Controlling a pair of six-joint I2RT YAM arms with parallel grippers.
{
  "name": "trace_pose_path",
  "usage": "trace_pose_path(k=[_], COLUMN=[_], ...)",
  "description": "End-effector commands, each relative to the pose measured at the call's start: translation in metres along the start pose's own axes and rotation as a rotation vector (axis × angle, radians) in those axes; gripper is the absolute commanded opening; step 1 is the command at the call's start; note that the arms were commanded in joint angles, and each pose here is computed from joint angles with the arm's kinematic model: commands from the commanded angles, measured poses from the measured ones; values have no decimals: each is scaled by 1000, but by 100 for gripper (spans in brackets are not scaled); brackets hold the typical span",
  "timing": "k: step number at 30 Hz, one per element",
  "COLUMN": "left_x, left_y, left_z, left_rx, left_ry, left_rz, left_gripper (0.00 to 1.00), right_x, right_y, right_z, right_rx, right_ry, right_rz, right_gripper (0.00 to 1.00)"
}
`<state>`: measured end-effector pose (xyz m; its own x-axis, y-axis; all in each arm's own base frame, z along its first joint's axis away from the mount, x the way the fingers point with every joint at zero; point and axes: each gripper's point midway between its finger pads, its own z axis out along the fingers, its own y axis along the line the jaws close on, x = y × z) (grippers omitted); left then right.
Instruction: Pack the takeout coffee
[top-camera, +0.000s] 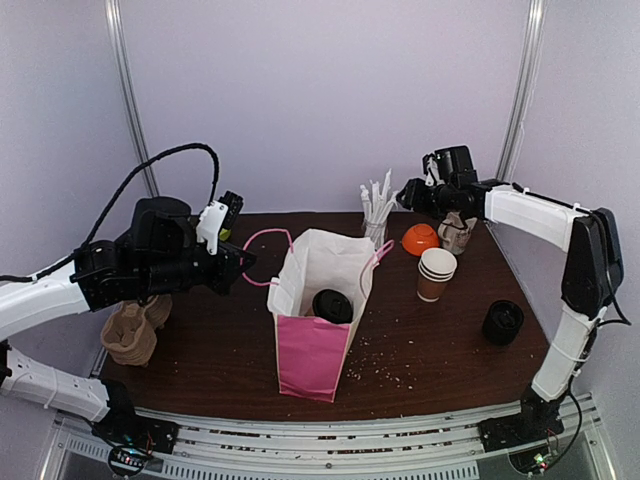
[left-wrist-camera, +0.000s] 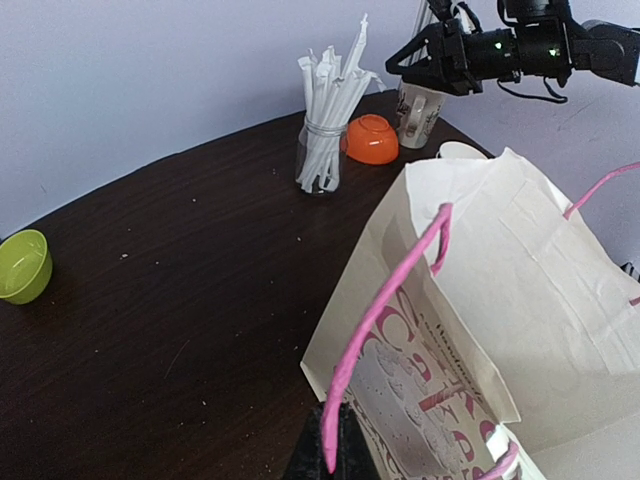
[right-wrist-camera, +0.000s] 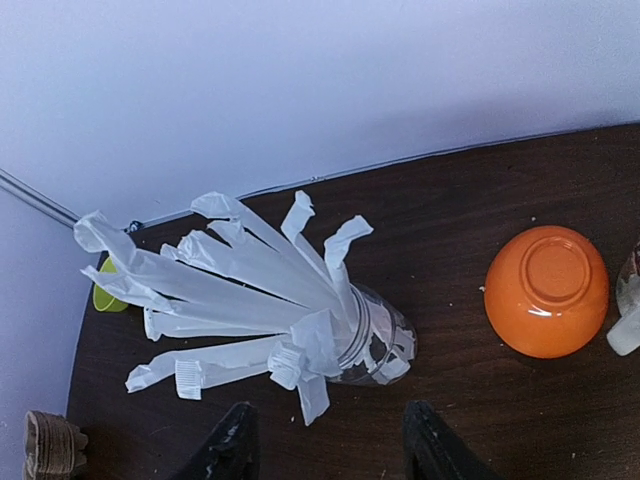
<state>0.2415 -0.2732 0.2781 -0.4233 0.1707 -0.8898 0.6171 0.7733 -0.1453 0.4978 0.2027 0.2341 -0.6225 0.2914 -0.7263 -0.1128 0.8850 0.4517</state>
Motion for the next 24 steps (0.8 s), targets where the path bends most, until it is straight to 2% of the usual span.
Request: trace_pose_path(k=[1,7,10,13,20,24], left_x=[-13,-12,-12,-12,-13,-13], left_y=[-1,0,0,0,-1,-1], left_z=[0,1,1,2,1,1], left_rx=[9,3,1,1,2,3], left_ry=[-42,-37,-36,-36,-36,-36], left_rz=[-14,-11,-11,-11,-10,-12], left_gripper=[0,0,0,0,0,0], right_x=[-7,-3,-2,-1,-7,-12], right_y=[16,13,12,13,20,23], right_z=[7,18,22,23,17,11], right_rx=[-100,-93,-90,-100,-128,-137], right_ry=[-11,16,25,31,21,13], right_rz=[59,70,72,74,72,69], right_gripper=[51,46,38,24,2,0])
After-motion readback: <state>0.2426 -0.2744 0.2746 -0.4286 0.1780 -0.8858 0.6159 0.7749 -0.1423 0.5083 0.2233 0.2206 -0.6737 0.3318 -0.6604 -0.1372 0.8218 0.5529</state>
